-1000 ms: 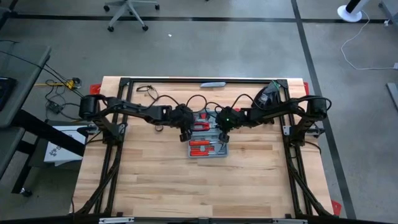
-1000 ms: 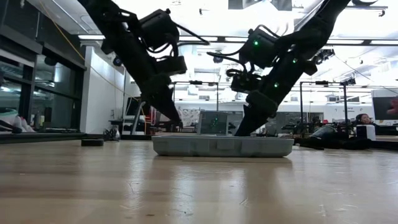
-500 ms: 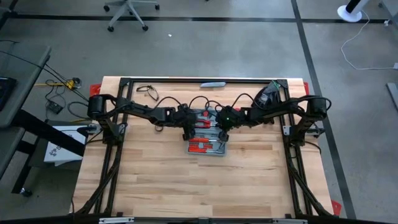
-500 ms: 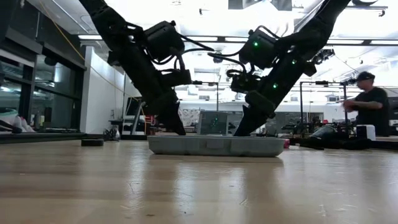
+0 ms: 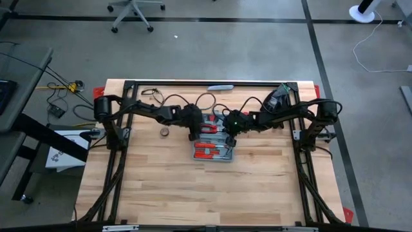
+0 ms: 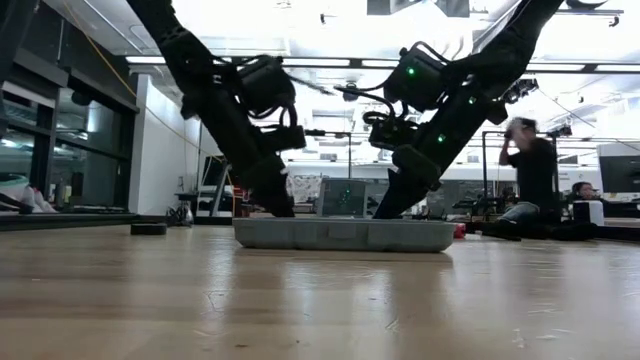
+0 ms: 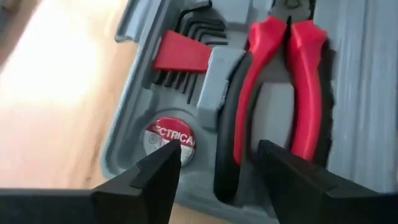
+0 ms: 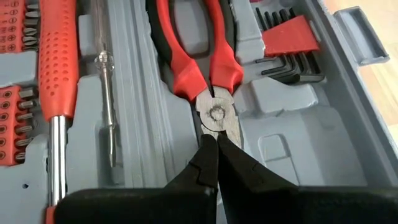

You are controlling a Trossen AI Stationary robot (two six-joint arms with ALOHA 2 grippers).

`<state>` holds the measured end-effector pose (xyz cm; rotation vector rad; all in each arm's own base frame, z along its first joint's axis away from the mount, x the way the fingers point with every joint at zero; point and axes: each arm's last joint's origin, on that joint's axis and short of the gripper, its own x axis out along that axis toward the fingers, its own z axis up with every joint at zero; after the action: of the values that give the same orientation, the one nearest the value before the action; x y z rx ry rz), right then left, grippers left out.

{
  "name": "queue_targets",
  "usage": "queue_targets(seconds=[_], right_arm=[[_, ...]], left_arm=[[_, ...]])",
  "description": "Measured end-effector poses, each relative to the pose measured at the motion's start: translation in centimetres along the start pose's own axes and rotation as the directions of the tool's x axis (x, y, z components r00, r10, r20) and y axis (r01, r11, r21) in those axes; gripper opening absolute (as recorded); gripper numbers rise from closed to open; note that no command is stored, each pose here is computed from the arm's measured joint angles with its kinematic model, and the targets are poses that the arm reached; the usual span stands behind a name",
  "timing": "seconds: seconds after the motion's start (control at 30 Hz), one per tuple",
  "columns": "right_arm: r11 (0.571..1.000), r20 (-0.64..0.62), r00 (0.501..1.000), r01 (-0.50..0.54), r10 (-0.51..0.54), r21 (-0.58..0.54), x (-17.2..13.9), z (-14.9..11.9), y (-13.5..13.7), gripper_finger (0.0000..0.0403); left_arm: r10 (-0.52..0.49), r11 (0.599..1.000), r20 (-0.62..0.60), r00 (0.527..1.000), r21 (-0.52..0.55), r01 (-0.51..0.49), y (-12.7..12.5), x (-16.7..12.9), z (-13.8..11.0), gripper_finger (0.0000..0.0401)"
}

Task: Prefit tool cases
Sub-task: Remove the orange pliers from the gray tool case

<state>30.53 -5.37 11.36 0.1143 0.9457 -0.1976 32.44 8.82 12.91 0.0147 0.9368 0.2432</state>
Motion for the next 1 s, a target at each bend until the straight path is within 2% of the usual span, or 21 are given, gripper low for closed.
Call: queue_targets(seconds=[0.1,0.2,0.43,0.73,0.87,1.0], right_arm=[[1.000,0.000,1.000,-0.001,0.001,0.000,0.0,0.0,0.0,0.0000],[1.000,-0.002,1.000,-0.002,0.002,-0.001,0.0,0.0,0.0,0.0000],[1.000,0.001,1.000,-0.001,0.001,0.000,0.0,0.0,0.0,0.0000],[0.999,0.048,0.998,0.033,-0.032,-0.006,-1.8,0.7,0.1,0.0000],[0.997,0.113,0.991,0.075,-0.073,-0.013,-3.6,1.6,-0.1,0.0000],[0.992,0.117,0.985,0.126,-0.123,-0.014,-4.6,1.8,-0.2,0.0000]], left_arm=[[-0.067,0.997,-0.012,0.998,-0.034,0.067,0.7,0.7,-0.4,0.0189],[-0.103,0.993,-0.042,0.994,-0.063,0.100,0.9,1.6,-1.1,0.0159],[-0.139,0.989,-0.055,0.989,-0.065,0.135,0.8,2.5,-1.4,0.0032],[-0.092,0.994,-0.013,0.996,-0.057,0.091,-0.2,2.1,-0.9,0.0031],[-0.076,0.996,0.035,0.996,-0.051,0.078,-0.6,1.1,-0.1,0.0031],[-0.074,0.997,0.056,0.996,-0.034,0.076,-1.0,-0.2,0.4,0.0031]])
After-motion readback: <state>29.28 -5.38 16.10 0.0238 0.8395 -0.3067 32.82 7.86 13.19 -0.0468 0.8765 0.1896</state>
